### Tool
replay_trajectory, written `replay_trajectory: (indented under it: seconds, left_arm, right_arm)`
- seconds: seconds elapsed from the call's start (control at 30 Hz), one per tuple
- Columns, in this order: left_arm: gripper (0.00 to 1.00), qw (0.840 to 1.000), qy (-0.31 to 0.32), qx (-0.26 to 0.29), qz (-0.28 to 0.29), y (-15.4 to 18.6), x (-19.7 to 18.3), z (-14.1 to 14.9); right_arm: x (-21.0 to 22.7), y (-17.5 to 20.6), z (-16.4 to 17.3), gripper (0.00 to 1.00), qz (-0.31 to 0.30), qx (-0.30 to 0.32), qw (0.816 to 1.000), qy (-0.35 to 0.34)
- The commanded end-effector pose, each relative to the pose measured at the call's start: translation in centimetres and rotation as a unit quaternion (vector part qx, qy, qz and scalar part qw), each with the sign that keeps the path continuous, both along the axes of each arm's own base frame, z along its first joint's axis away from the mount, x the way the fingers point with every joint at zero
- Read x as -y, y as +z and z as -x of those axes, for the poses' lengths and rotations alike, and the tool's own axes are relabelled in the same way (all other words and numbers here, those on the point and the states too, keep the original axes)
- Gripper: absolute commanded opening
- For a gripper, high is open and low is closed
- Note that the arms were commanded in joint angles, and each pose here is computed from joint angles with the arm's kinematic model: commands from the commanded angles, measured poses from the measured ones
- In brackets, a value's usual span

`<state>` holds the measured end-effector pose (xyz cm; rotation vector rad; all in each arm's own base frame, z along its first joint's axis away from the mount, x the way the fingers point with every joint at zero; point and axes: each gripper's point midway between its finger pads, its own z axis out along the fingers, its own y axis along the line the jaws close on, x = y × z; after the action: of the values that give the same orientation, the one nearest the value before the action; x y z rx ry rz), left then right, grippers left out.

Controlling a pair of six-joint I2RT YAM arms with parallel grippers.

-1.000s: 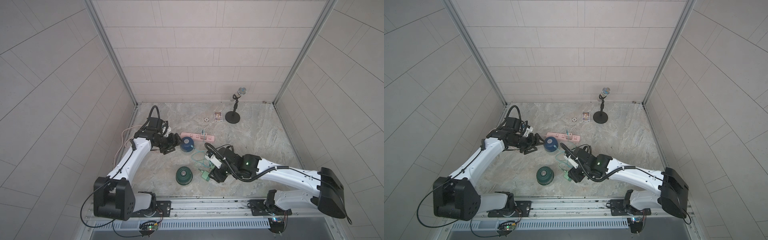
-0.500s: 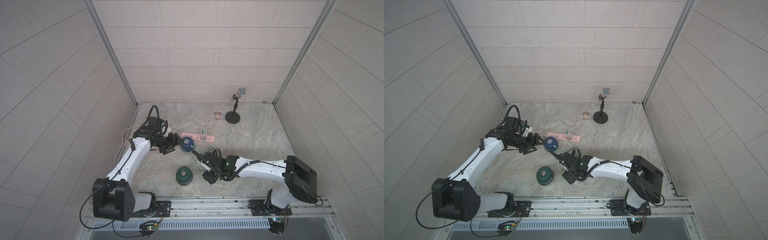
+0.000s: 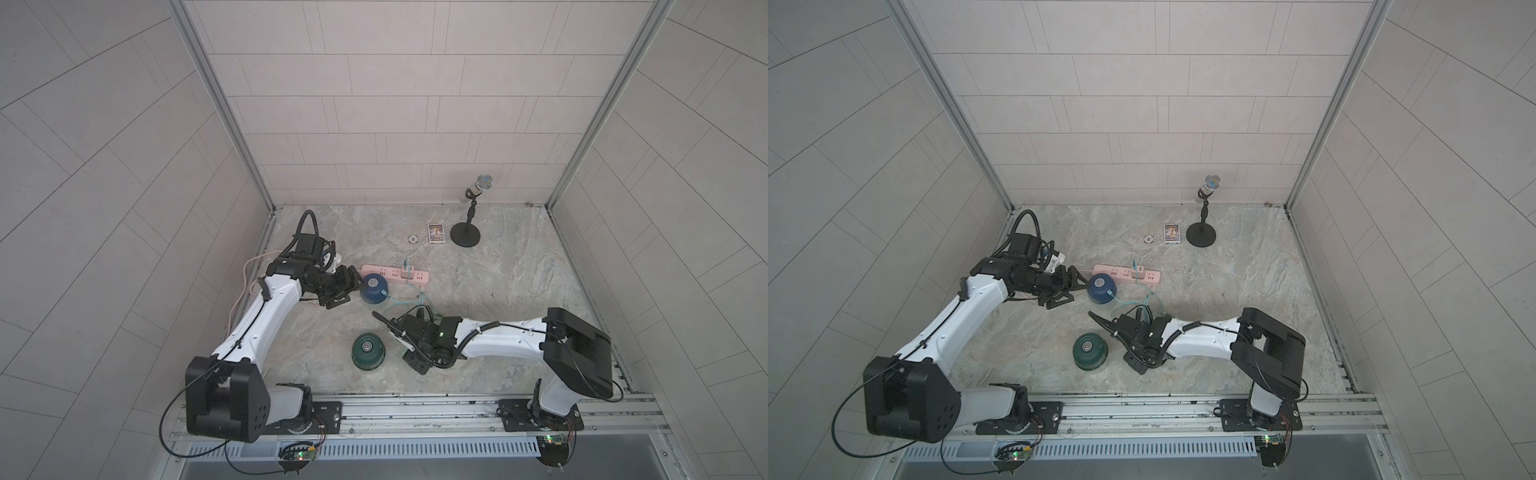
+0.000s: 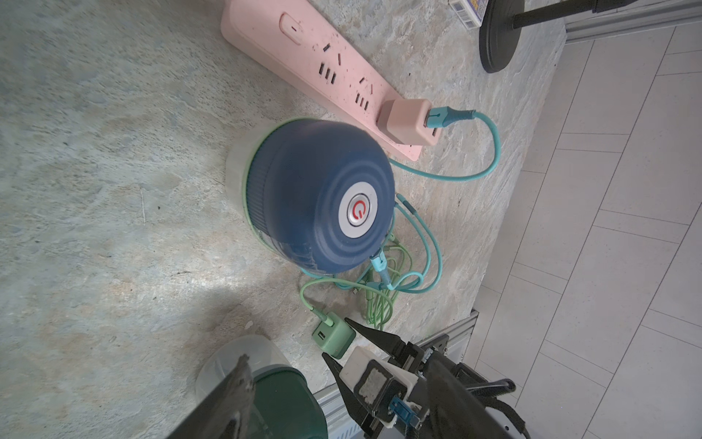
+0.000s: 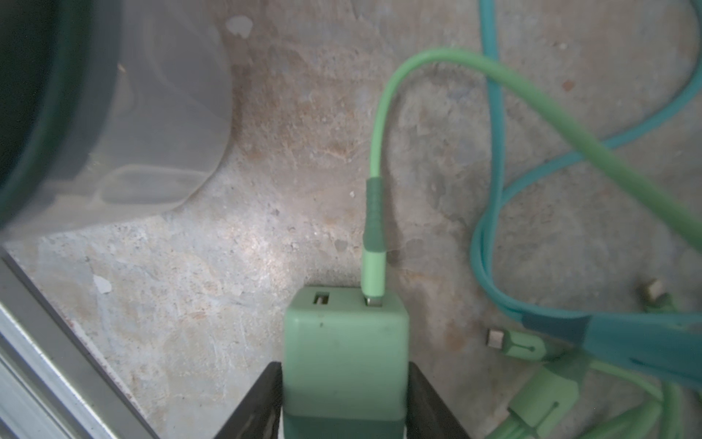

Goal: Charge the cordless meat grinders
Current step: Pick up the plug from the center of the board.

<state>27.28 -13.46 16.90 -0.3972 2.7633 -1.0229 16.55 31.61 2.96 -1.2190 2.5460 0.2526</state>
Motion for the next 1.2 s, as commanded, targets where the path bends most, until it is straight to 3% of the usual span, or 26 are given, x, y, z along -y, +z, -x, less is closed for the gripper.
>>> replay_trajectory:
  seconds: [0.0,0.17,0.4,0.6,0.83,1.03,1.17]
  left_arm:
    - [0.75,1.0,-0.003,0.009,0.002,0.5,0.0,0.1]
    - [0.74,1.0,-0.004,0.012,0.004,0.9,0.0,0.1]
    - [0.74,1.0,-0.009,0.024,0.016,2.1,0.3,0.2]
    - [0.73,0.999,-0.009,0.041,0.025,3.6,0.6,-0.3]
    - [0.73,0.998,-0.006,0.059,0.036,4.9,1.1,-1.1]
    - [0.72,0.996,-0.024,0.074,0.046,6.1,2.4,-1.8]
    - [0.72,0.993,-0.059,0.093,0.052,7.6,4.6,-2.7]
  right_arm:
    - [0.1,0.5,-0.4,0.4,0.008,0.011,1.0,-0.005]
    - [-0.2,2.7,0.3,0.3,-0.023,0.006,1.0,0.007]
    - [1.8,8.3,1.5,0.27,-0.085,0.015,0.996,0.011]
    - [5.6,12.6,1.1,0.26,-0.13,0.034,0.99,-0.043]
    - [11.1,17.7,-1.9,0.25,-0.18,0.057,0.971,-0.147]
    - [15.8,19.4,-5.3,0.25,-0.158,0.098,0.956,-0.226]
    - [16.4,20.5,-7.3,0.25,-0.151,0.123,0.955,-0.222]
